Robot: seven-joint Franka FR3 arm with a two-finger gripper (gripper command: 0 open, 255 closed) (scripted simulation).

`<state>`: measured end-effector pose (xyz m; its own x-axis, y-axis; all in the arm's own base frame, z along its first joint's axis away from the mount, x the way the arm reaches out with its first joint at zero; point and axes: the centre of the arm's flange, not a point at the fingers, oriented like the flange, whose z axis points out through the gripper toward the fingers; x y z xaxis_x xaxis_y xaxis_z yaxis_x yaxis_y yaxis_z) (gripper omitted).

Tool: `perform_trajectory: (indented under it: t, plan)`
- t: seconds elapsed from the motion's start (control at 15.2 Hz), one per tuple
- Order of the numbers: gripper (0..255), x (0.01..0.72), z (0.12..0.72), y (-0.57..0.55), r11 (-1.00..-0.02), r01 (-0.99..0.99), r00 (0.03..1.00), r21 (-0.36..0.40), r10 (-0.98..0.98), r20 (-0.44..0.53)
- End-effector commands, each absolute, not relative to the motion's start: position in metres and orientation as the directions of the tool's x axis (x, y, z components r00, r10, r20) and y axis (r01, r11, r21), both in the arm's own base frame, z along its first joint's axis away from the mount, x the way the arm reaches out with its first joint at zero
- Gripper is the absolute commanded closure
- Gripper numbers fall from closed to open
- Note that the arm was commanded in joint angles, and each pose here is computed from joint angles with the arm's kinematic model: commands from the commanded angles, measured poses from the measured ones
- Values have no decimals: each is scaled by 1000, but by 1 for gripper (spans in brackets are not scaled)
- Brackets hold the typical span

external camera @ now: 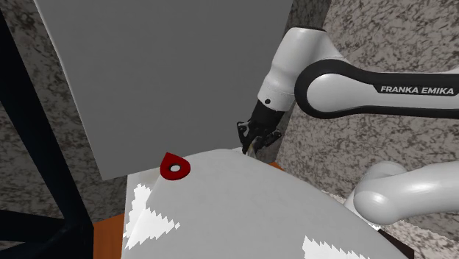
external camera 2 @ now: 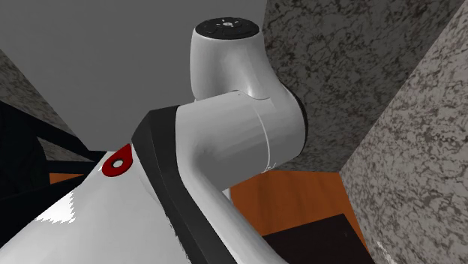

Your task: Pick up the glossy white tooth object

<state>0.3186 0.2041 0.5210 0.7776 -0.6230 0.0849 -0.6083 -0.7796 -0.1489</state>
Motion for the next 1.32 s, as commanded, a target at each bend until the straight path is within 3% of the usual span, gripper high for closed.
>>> perform_trajectory:
  t: [0.0,1.25]
  plan:
    - [255,319,521,204,-780,-608,778,-150,-623,85]
    - [255,319,600,205,-780,-608,778,-150,-623,85]
